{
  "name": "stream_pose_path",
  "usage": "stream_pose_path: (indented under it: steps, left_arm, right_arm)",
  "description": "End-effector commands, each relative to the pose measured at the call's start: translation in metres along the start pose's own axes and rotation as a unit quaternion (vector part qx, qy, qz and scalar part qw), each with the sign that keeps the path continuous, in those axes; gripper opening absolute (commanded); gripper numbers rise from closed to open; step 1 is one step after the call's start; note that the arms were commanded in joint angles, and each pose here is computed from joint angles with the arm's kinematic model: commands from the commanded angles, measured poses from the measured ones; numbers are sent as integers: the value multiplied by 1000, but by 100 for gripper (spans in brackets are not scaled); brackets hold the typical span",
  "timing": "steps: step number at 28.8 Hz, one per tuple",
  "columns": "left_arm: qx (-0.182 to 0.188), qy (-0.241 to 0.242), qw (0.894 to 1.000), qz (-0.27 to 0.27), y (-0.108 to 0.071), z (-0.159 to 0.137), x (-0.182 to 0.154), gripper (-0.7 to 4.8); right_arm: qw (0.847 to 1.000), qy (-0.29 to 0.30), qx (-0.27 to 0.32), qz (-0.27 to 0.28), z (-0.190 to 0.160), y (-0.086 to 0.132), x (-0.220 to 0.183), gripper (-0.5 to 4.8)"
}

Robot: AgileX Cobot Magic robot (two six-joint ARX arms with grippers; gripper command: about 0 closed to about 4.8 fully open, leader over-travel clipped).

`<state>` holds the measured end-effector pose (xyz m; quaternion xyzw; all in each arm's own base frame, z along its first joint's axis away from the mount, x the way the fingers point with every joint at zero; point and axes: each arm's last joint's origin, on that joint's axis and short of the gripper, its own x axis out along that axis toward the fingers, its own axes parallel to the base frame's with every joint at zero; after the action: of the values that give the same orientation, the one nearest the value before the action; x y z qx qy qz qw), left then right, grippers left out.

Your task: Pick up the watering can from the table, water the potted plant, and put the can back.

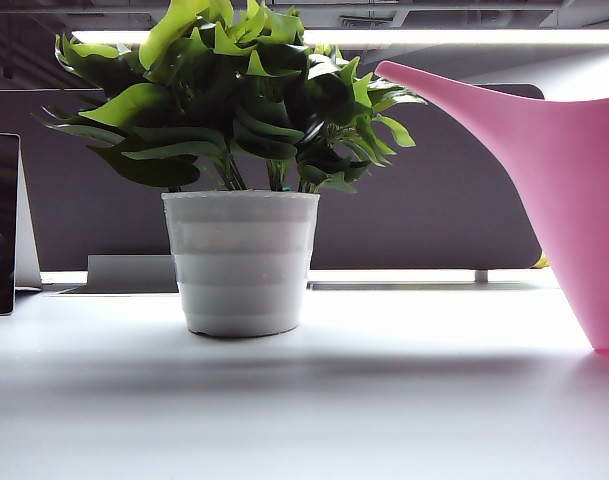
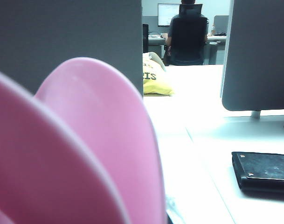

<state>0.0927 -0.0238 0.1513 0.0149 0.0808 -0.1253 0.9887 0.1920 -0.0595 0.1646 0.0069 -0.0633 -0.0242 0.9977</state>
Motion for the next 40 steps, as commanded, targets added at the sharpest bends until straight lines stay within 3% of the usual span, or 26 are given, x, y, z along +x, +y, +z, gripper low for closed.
stream_pose_path:
  steps: [1,18,19,20,22,28,32,36,40]
  left_arm:
    - [1,5,1000,-1,0,-2,1,-5]
    - [1,5,1000,-1,0,-2,1,-5]
    - [1,5,1000,-1,0,-2,1,-5]
    - [1,5,1000,-1,0,-2,1,-5]
    - [1,5,1000,-1,0,-2,1,-5]
    - [1,5,1000,-1,0,-2,1,-5]
    - [1,5,1000,-1,0,-2,1,-5]
    - [1,5,1000,-1,0,-2,1,-5]
    - [1,5,1000,-1,0,-2,1,-5]
  right_arm:
    - [1000,-17,5,4,3,0,1,63]
    - [998,53,13,14,-19,3,-10,67]
    - [998,55,14,13,-20,4,-12,82]
    - [998,59,16,13,-22,4,-13,136]
    - [998,62,18,13,-23,4,-15,168]
    - [997,71,35,11,-27,6,-20,173]
    - [994,89,55,9,-34,9,-31,213]
    - [991,101,82,34,-36,10,-32,212]
    - [992,97,80,20,-35,9,-32,212]
